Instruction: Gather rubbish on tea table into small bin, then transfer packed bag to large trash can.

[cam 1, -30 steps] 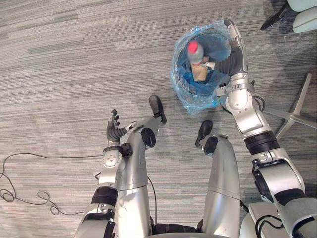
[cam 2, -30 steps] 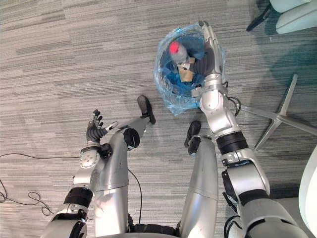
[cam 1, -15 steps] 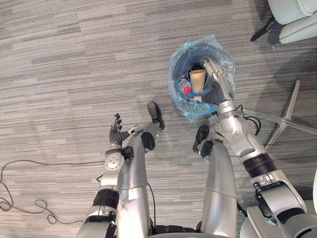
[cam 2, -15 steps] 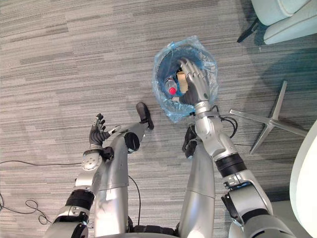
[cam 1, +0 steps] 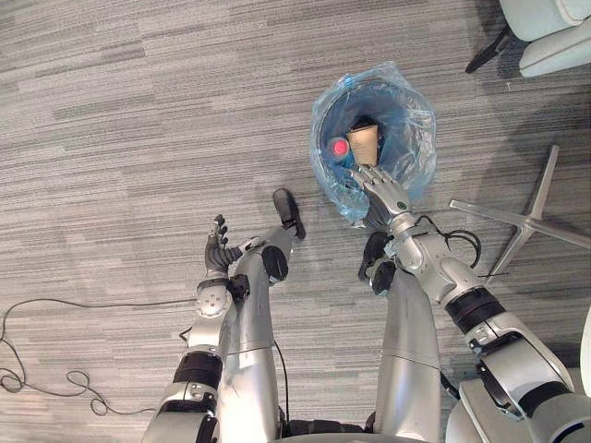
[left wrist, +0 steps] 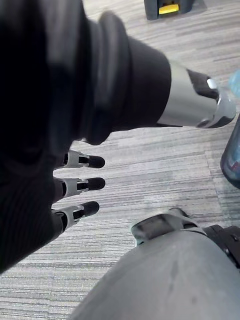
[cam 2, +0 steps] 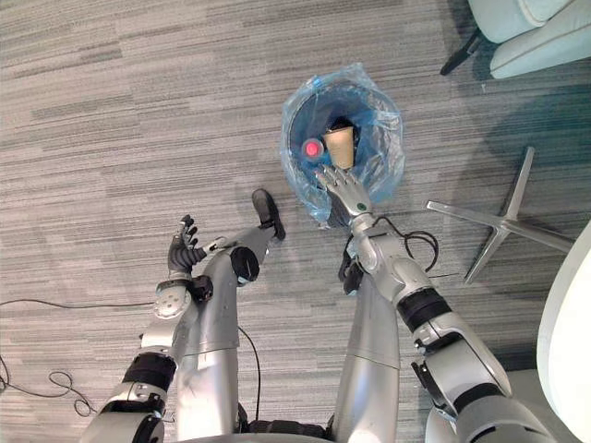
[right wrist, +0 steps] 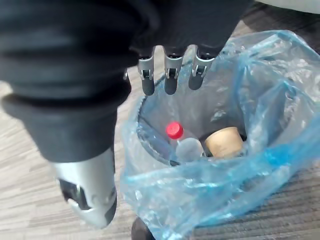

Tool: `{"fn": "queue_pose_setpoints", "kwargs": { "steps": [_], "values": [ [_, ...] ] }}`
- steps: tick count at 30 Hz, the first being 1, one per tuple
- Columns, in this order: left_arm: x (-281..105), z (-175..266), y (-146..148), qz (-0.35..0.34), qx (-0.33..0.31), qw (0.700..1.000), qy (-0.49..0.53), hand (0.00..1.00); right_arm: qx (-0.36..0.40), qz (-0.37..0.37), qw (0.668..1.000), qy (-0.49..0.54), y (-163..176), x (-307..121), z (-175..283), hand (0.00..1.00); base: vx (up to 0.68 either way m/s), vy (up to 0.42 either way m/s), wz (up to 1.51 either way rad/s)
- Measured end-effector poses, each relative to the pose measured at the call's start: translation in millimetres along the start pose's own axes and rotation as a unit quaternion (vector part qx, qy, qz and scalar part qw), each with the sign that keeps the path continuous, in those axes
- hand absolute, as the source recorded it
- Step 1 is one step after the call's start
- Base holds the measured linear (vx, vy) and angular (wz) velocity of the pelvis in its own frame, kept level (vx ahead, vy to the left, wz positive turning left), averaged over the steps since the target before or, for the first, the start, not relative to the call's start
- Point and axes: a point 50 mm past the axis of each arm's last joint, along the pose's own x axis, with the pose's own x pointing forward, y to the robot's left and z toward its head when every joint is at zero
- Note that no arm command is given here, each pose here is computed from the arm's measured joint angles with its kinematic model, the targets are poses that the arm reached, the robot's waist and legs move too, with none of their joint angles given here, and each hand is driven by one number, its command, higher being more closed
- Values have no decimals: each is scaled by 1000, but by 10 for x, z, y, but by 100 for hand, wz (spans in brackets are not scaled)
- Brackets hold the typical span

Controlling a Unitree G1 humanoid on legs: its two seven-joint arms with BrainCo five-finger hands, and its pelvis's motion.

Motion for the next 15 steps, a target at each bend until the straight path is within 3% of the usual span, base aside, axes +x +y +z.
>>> {"fn": "queue_pose_setpoints", "kwargs": {
  "steps": [8,9,15],
  "values": [
    [52,92,45,-1,10,1000,-21,0,-39,36,998,21,34,74,-134,0,11,-38,2],
    [54,101,46,-2,9,1000,-25,0,-49,41,998,29,32,83,-169,100,-9,-33,3],
    [63,129,69,0,7,1000,-30,0,-75,54,994,58,22,121,-288,100,-19,-21,3]
  ]
}}
